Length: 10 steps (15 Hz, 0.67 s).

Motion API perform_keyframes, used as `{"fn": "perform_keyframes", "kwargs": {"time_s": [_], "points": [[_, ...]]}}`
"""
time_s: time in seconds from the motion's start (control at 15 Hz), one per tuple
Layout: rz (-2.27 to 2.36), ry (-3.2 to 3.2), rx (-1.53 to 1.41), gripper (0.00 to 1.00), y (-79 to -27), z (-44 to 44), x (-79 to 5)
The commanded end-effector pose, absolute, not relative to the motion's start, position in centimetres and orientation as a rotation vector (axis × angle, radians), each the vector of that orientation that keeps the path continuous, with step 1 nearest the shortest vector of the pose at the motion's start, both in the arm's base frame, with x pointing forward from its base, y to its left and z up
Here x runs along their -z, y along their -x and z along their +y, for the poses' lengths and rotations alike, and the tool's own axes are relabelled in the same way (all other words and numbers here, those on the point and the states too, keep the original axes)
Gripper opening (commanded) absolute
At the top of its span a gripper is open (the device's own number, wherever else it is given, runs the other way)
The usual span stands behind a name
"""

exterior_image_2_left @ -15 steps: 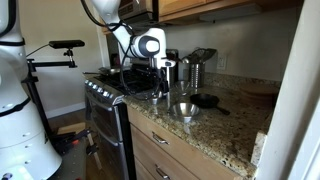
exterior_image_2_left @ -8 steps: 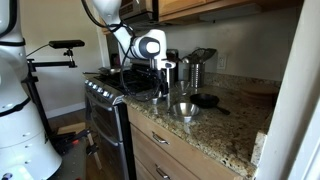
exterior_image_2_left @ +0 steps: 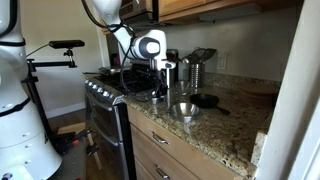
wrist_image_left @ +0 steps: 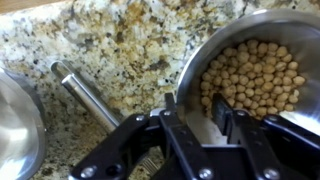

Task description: Pour the contents from the left bowl into the right bowl

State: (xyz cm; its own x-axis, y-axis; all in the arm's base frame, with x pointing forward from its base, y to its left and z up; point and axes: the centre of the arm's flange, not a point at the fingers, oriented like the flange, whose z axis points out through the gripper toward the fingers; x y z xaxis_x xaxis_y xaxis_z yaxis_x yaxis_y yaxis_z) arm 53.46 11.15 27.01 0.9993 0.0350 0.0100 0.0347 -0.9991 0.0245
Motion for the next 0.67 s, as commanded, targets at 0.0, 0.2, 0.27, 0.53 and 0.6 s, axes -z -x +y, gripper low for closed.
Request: {"fn": "perform_keyframes", "kwargs": {"time_s": [0.0,0.2,0.27,0.53,0.6], "points": [[0.065,-3.117,0.0,0.13,-53.3,11.2,-27.0],[0.063,-3.118,-0.005,0.08,-53.4,11.2,-27.2],[0.063,-3.118,-0.011,0.1,-53.4,11.1,-27.4],[0.047,-3.112,-0.031,0.1,-53.3,10.8,-28.3],[0.043,-3.11,-0.035,0.1,-53.3,10.6,-28.4]]}}
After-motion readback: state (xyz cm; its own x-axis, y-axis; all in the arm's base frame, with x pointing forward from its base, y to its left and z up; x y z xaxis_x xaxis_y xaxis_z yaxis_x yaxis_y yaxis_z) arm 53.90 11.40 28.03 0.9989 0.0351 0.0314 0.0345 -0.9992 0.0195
